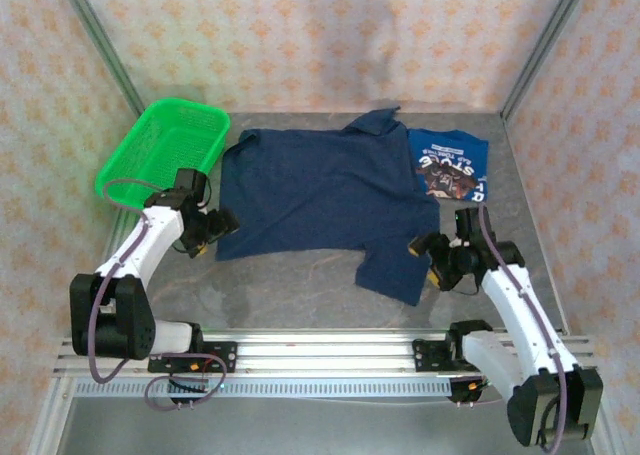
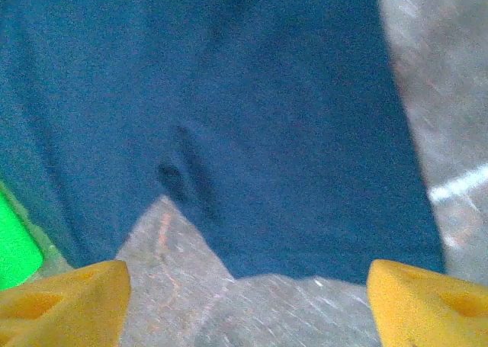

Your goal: Fold and stack the t-shirts

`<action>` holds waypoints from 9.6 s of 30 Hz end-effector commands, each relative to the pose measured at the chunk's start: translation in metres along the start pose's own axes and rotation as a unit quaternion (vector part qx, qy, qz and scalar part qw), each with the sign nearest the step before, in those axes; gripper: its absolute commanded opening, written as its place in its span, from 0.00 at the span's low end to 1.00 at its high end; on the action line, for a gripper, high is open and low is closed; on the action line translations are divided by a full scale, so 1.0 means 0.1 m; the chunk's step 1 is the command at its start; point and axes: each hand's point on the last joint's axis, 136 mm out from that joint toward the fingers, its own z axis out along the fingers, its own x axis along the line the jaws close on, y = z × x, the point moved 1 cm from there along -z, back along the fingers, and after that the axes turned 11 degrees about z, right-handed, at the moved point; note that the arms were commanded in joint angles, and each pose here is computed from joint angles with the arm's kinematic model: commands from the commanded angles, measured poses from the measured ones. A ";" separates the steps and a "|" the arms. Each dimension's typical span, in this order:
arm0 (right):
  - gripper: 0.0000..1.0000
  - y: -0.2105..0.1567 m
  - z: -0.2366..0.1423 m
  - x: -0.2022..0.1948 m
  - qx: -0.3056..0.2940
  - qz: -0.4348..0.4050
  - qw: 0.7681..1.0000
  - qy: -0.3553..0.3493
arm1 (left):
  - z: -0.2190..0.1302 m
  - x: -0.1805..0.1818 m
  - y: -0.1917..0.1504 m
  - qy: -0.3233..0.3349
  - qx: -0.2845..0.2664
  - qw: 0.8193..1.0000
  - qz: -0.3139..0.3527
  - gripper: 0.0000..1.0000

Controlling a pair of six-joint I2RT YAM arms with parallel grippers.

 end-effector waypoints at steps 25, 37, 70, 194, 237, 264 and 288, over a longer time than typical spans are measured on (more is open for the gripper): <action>0.47 -0.24 0.68 -0.72 0.033 -0.007 0.990 -0.138 | 0.75 0.14 0.20 0.006 -0.052 0.995 -0.088 0.65; 0.40 -0.18 0.69 -0.68 0.018 -0.009 0.990 -0.142 | 0.55 0.33 -0.08 0.045 -0.022 0.994 -0.099 0.64; 0.00 0.00 0.50 -0.46 -0.047 -0.014 0.990 -0.129 | 0.70 0.07 0.16 -0.018 -0.050 0.993 -0.103 0.00; 0.70 0.75 0.18 1.07 -0.023 -0.125 0.992 -0.016 | -0.33 0.12 -0.04 -0.053 -0.092 0.989 -0.103 0.73; 0.01 1.22 0.62 0.08 -0.077 -0.076 0.977 -0.186 | 0.49 0.80 -0.13 0.144 -0.038 0.981 -0.120 0.08; 0.45 0.46 0.88 0.86 0.046 -0.133 0.990 -0.021 | -0.78 -0.39 0.18 -0.014 -0.194 0.980 0.033 0.74; 0.00 0.76 1.17 1.56 0.034 -0.127 0.991 0.012 | -1.03 -0.01 -0.13 0.028 -0.212 0.975 0.057 0.74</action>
